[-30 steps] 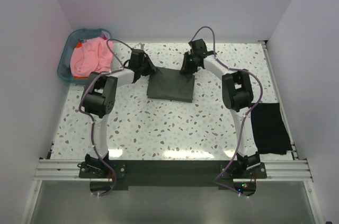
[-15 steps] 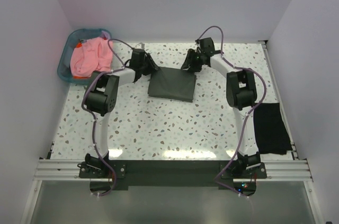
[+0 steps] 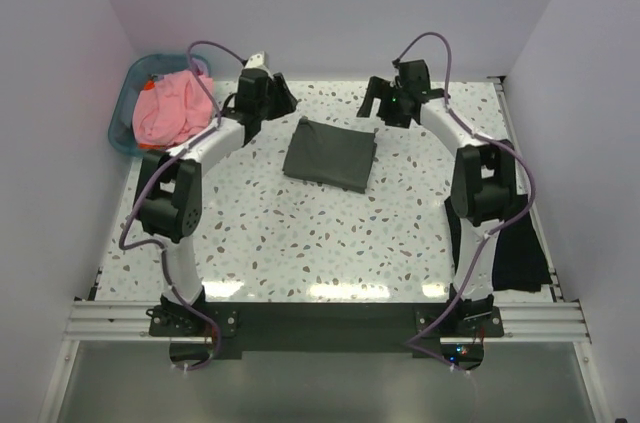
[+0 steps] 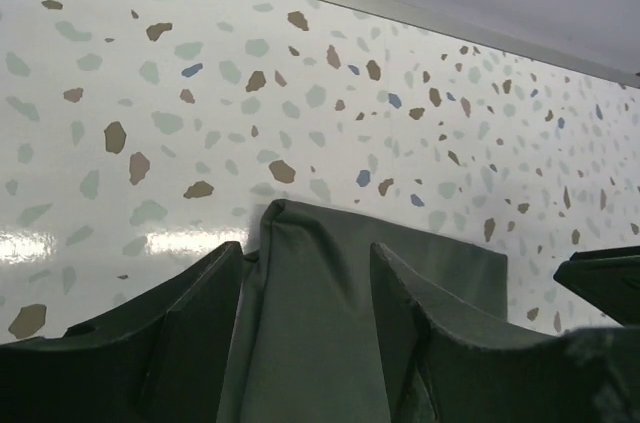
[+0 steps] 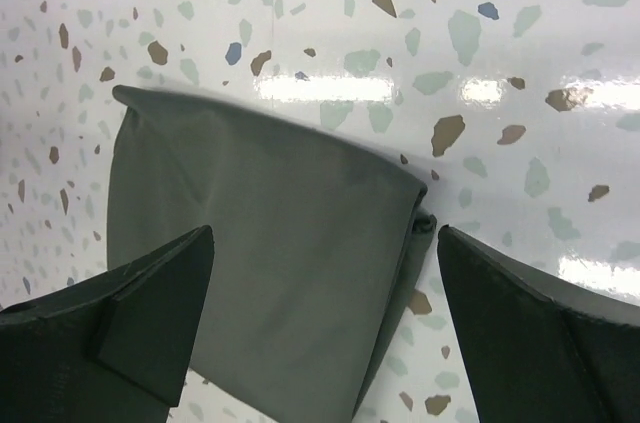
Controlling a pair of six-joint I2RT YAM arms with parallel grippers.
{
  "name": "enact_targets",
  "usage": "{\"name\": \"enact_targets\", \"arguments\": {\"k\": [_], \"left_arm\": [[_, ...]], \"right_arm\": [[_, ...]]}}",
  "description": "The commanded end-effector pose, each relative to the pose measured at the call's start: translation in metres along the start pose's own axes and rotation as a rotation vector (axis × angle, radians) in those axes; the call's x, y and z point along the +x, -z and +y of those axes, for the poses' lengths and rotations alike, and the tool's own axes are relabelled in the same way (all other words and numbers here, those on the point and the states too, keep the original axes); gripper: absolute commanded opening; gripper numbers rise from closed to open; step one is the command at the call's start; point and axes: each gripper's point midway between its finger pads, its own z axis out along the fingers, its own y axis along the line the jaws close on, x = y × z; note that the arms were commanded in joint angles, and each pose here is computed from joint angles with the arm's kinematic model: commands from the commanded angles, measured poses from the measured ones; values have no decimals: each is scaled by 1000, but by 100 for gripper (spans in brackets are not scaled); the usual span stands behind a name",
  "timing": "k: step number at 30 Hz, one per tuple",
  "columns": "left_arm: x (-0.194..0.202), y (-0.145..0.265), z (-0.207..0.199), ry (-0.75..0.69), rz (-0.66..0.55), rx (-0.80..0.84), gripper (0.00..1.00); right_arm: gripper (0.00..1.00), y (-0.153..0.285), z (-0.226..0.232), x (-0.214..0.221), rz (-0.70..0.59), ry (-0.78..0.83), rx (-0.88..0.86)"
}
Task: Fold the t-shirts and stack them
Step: Fold the tshirt, then neatly place the folded tshirt to the corner
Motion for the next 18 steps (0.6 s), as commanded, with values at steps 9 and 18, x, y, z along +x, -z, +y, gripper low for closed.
{"name": "enact_targets", "arguments": {"k": [9,18], "left_arm": [[95,59,-78,-141,126,137,34],[178,50,-84,-192,269,113,28]], "right_arm": [[91,33,-21,39,-35,-80,68],[89,8,-23,79,37,-108,50]]}}
